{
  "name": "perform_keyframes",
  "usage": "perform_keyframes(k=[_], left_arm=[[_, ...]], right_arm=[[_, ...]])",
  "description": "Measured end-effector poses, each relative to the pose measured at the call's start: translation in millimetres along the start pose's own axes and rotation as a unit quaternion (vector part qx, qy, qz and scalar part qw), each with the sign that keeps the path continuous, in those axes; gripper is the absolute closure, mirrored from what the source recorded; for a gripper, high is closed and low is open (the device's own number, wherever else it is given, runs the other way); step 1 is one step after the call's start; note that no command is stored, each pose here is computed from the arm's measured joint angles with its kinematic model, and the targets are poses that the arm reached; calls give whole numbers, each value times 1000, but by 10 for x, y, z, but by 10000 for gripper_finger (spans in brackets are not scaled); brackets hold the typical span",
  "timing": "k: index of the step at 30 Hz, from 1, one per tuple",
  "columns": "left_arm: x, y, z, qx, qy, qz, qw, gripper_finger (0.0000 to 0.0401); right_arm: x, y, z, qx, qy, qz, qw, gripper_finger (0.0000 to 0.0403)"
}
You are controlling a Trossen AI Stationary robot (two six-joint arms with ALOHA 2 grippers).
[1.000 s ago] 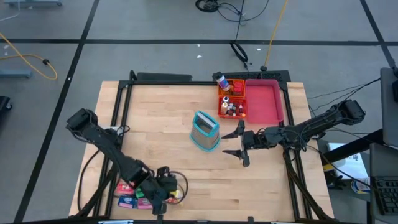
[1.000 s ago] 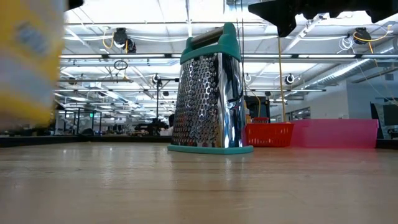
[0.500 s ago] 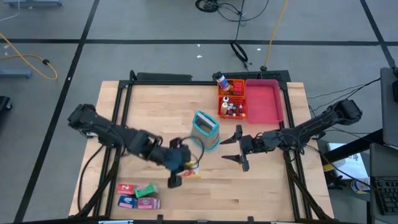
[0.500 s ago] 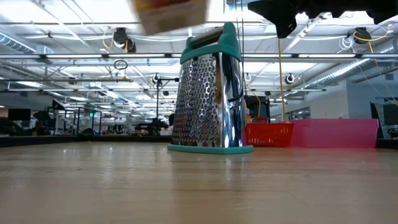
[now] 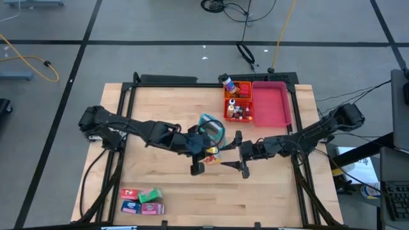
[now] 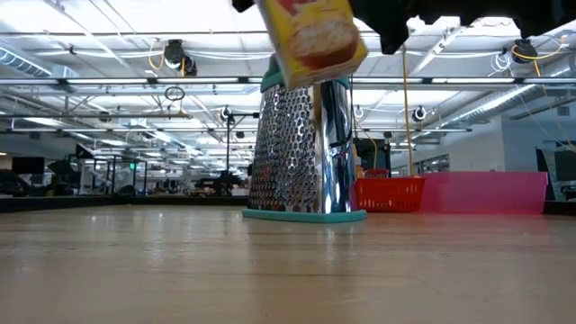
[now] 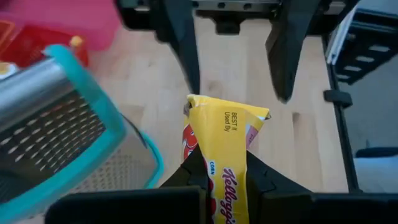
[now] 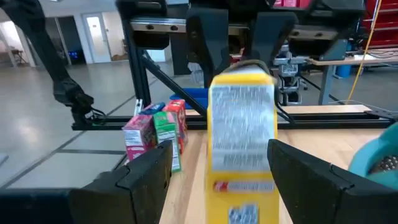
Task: Pick & Place Kitchen Items
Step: Put the yellow cereal box into the red bin
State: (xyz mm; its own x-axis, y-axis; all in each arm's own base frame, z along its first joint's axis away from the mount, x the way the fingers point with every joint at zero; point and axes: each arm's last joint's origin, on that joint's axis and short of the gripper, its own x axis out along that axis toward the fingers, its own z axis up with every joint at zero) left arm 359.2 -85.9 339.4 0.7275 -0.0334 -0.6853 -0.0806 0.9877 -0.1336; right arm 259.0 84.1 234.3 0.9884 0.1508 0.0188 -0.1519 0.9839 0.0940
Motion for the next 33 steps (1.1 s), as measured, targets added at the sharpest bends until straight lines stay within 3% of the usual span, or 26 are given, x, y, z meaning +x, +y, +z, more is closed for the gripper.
perform_keyframes(k=[10,18,33], left_arm=[[163,-76,-55,15,18,-12,1000,371],[162,-127,-14,36,-11,-20,999,371],[175,-34,40,21,-27,-1,999,370]], right_arm=[[121,-38,-27,-4,7,-11,1000,149],[118,-30,-27,2,7,-7,1000,149],[116,-16,-93,16,43,25,999,149]])
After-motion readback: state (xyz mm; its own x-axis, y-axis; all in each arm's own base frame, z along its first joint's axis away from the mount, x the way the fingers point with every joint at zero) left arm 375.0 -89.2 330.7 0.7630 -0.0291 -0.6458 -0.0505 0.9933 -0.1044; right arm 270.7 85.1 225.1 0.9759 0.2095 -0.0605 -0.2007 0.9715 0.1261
